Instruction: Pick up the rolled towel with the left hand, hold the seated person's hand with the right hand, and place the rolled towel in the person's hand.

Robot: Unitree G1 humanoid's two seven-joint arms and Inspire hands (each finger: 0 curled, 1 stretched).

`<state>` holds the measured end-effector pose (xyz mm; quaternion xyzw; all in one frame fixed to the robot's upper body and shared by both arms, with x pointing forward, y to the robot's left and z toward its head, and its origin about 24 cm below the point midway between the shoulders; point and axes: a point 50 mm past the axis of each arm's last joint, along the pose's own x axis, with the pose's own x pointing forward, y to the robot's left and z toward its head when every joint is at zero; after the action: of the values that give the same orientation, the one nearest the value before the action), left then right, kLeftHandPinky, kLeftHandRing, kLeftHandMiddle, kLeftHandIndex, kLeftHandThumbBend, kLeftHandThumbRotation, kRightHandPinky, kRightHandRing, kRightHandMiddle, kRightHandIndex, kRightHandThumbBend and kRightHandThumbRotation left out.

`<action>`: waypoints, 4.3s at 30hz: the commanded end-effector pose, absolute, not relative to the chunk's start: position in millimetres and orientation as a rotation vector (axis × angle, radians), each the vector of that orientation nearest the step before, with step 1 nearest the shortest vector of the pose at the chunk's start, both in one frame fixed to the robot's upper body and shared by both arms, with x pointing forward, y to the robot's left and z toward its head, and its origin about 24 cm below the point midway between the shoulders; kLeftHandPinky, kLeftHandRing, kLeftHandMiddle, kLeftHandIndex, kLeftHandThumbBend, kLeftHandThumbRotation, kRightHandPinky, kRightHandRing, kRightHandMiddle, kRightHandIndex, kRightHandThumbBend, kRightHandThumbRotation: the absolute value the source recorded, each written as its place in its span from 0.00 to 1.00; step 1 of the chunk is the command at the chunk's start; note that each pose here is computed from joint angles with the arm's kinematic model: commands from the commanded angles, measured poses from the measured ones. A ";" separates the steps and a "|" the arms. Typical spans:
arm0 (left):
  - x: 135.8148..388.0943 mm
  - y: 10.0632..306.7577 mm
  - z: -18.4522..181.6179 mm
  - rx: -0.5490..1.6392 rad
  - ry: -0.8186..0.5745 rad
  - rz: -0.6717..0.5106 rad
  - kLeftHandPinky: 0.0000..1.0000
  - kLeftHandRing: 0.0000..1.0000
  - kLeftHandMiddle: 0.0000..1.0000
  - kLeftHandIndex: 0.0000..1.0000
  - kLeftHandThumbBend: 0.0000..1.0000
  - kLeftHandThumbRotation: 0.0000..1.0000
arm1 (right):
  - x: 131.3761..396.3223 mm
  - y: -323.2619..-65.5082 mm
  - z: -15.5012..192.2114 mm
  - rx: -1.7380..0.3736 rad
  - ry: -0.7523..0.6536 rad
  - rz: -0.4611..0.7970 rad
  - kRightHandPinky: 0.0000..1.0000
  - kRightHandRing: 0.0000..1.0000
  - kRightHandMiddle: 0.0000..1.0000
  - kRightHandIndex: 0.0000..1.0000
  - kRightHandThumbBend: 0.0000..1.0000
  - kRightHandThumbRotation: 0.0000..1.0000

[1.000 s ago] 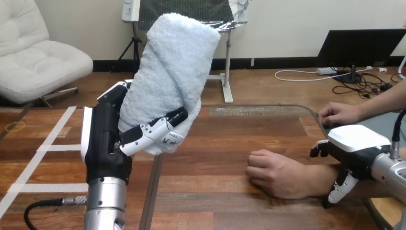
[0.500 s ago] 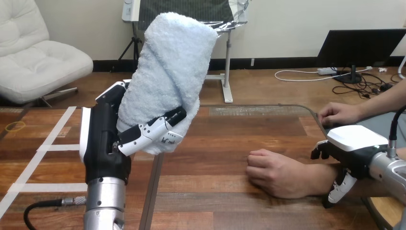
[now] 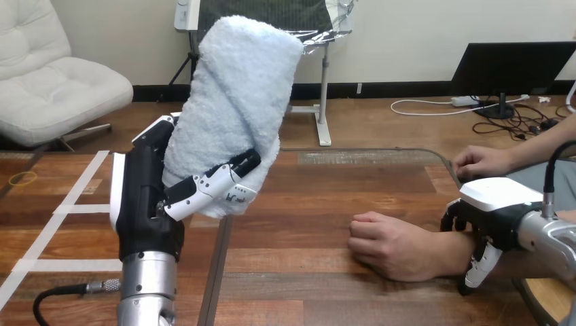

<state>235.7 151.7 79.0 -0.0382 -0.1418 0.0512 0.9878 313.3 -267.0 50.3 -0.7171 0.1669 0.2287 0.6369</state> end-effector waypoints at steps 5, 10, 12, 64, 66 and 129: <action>238.8 150.2 108.7 -0.095 -0.438 0.096 0.21 0.27 0.35 0.38 0.47 0.00 | 303.9 -264.1 23.9 -1.618 0.496 0.602 0.34 0.48 0.57 0.71 0.99 0.13; 238.8 150.2 108.5 -0.098 -0.436 0.098 0.21 0.28 0.35 0.38 0.47 0.00 | 302.6 -264.7 24.3 -1.612 0.485 0.607 0.25 0.35 0.45 0.67 1.00 0.12; 238.8 150.1 108.5 -0.099 -0.435 0.098 0.21 0.28 0.35 0.38 0.47 0.00 | 302.3 -264.9 24.4 -1.611 0.484 0.608 0.20 0.29 0.39 0.66 1.00 0.11; 239.3 150.0 107.6 -0.096 -0.434 0.099 0.21 0.28 0.36 0.38 0.47 0.00 | 296.3 -243.2 21.0 -1.512 0.470 0.696 0.32 0.41 0.47 0.51 0.86 0.45; 239.3 149.9 107.6 -0.095 -0.434 0.099 0.21 0.28 0.36 0.38 0.47 0.00 | 296.2 -242.2 21.2 -1.510 0.471 0.697 0.32 0.41 0.48 0.50 0.88 0.47; 240.7 149.1 105.9 -0.087 -0.428 0.102 0.21 0.28 0.36 0.38 0.48 0.00 | 298.9 -246.4 39.3 -1.446 0.503 0.675 0.20 0.28 0.35 0.37 0.91 0.10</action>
<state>235.6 153.4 78.8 -0.0416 -0.1416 0.0588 0.9873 307.0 -250.6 53.8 -0.6576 0.2092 0.2748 0.6696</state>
